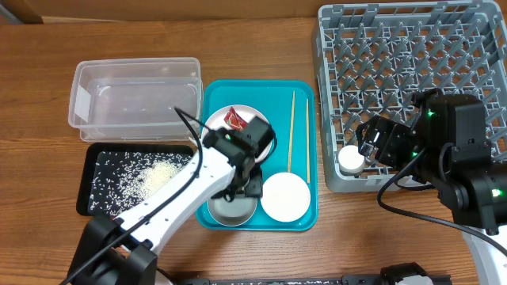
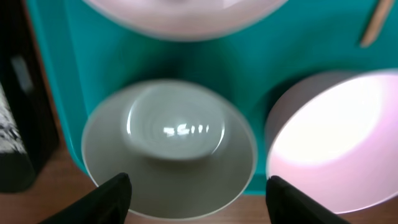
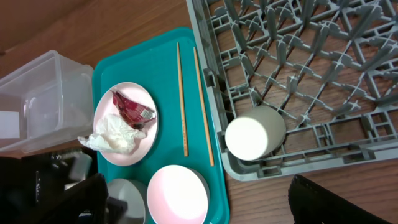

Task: Sort waste into correct bins and load items into the dishwasher
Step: 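Set the empty bowl back on the teal tray with left gripper, then grasp the white tissue from the plate with the left gripper, then drop the tissue into the clear plastic bin, then grasp the red wrapper from the plate with the left gripper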

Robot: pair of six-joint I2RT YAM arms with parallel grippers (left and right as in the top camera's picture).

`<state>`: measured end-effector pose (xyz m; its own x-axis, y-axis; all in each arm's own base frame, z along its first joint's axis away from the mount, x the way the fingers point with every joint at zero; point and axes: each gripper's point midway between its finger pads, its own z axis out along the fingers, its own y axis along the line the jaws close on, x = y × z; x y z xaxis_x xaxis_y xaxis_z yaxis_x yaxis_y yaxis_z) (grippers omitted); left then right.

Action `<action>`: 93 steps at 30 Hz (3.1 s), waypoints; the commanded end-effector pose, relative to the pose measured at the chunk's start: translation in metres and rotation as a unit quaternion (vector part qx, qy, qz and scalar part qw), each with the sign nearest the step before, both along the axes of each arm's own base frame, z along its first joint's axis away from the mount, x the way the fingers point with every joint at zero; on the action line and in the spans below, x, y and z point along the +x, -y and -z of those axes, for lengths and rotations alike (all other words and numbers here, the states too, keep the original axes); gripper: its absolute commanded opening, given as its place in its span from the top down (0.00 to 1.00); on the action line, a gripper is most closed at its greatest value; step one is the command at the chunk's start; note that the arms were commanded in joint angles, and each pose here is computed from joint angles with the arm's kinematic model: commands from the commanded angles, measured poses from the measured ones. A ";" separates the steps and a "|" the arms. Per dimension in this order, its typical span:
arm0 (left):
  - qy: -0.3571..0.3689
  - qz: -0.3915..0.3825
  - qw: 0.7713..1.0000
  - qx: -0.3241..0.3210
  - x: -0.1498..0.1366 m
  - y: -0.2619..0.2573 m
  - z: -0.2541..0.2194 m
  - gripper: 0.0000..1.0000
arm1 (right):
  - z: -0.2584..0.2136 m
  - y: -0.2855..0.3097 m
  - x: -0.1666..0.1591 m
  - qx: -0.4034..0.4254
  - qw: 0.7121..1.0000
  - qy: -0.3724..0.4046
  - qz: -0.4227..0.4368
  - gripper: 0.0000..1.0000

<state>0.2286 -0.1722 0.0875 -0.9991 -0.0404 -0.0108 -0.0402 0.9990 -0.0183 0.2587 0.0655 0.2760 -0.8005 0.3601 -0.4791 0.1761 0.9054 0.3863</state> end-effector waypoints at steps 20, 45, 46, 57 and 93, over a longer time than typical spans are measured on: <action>0.085 0.002 0.994 0.075 0.105 -0.049 0.034 0.08 | 0.008 -0.002 0.006 -0.007 1.000 -0.025 -0.004 0.03; 0.105 -0.025 0.992 0.068 0.125 -0.068 -0.052 0.96 | 0.015 -0.002 0.006 -0.009 0.999 -0.041 -0.004 0.04; 0.126 -0.037 0.989 0.068 0.132 -0.075 -0.066 0.96 | 0.015 -0.002 0.006 -0.009 0.999 -0.041 -0.004 0.04; 0.207 -0.152 0.965 0.058 0.195 -0.174 -0.084 0.65 | 0.015 -0.002 0.006 -0.010 0.999 -0.043 -0.004 0.03; 0.135 -0.104 0.985 0.016 0.167 -0.043 -0.058 0.96 | 0.018 -0.001 0.002 -0.011 0.999 -0.053 -0.004 0.03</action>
